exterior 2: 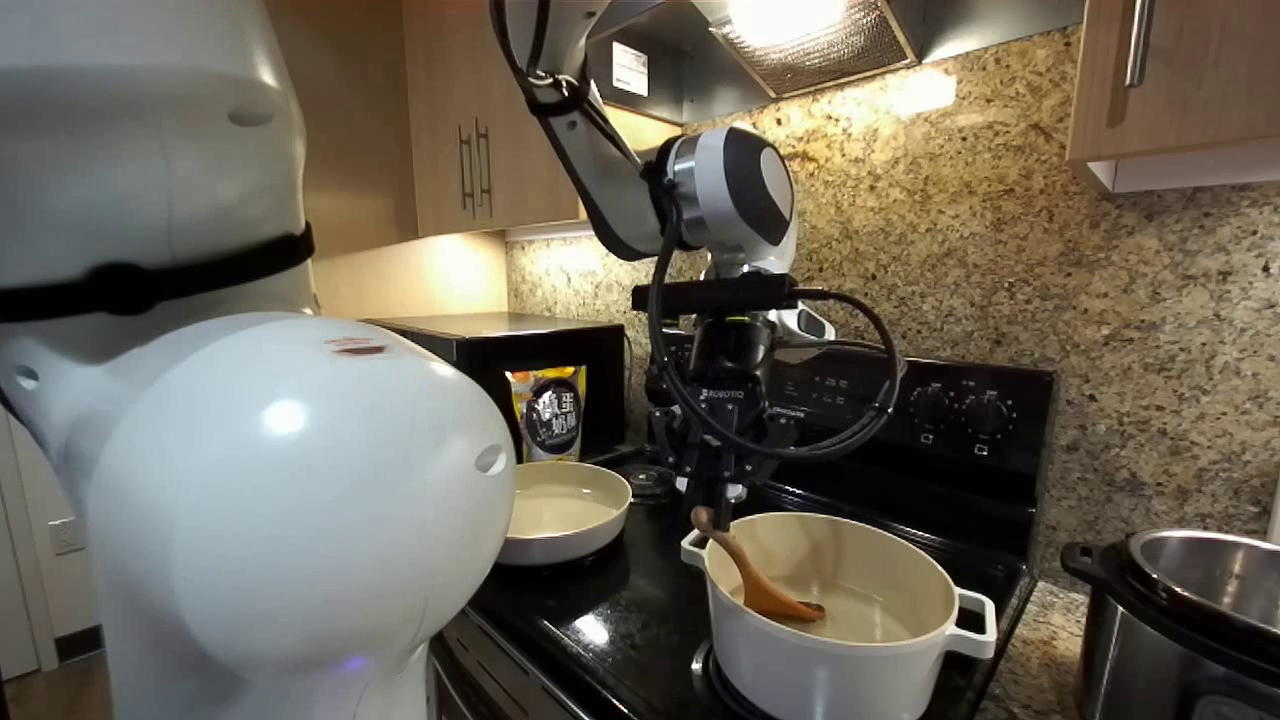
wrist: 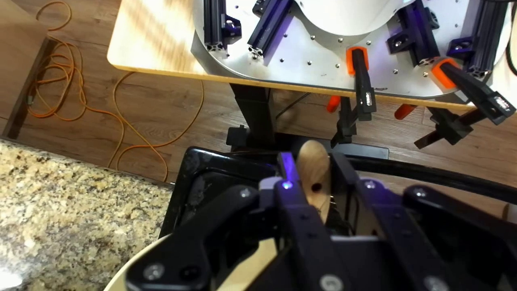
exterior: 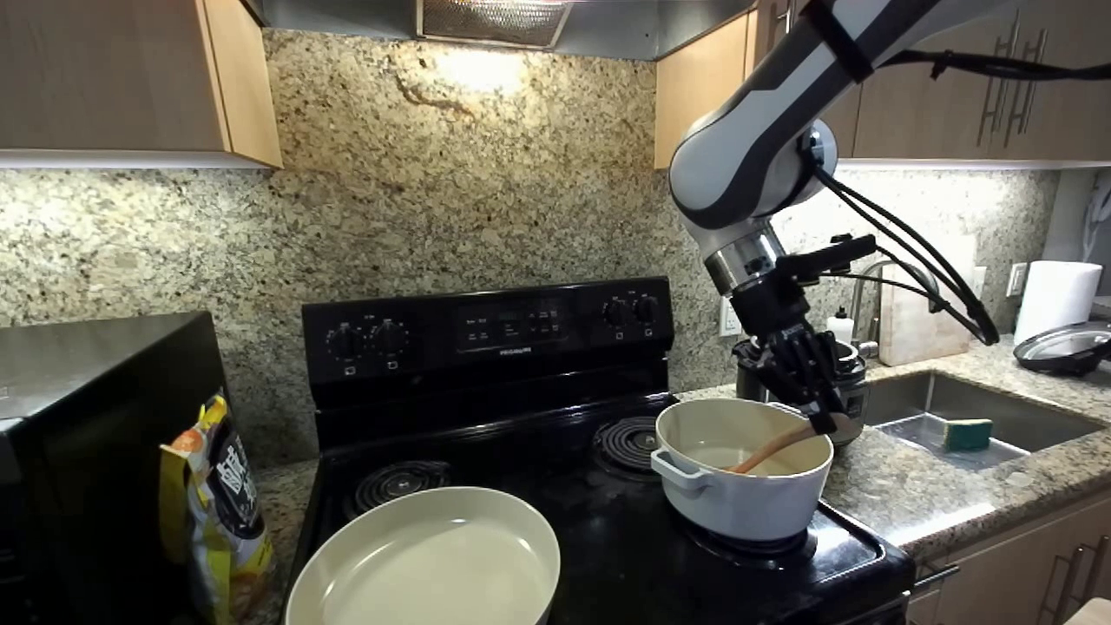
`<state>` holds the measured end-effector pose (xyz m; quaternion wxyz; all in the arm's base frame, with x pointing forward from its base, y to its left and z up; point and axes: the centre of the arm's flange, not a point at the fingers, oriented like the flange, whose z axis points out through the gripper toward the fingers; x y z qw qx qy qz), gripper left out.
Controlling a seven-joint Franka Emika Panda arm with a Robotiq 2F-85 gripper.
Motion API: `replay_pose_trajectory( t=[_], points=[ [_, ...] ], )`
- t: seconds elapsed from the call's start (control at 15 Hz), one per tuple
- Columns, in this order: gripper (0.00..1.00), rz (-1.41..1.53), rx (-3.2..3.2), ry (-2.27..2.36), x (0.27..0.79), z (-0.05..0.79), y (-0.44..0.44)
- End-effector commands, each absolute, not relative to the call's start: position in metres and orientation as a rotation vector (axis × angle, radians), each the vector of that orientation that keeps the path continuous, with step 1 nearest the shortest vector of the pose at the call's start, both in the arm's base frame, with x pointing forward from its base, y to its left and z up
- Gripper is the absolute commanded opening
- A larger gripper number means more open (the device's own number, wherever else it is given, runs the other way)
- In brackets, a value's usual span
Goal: Use the cooking stick to stir the pot
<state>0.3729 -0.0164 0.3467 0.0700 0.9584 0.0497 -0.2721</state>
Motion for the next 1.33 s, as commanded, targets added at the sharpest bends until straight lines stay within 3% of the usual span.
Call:
replay_pose_trajectory(
  t=[0.0,0.73,1.27],
  points=[
    [0.06,-0.789,2.886,0.134,0.381,0.346,-0.023],
    [0.06,-0.765,2.938,-0.075,0.378,0.345,-0.072],
    [0.06,-0.814,2.893,0.005,0.358,0.351,-0.052]
  ],
)
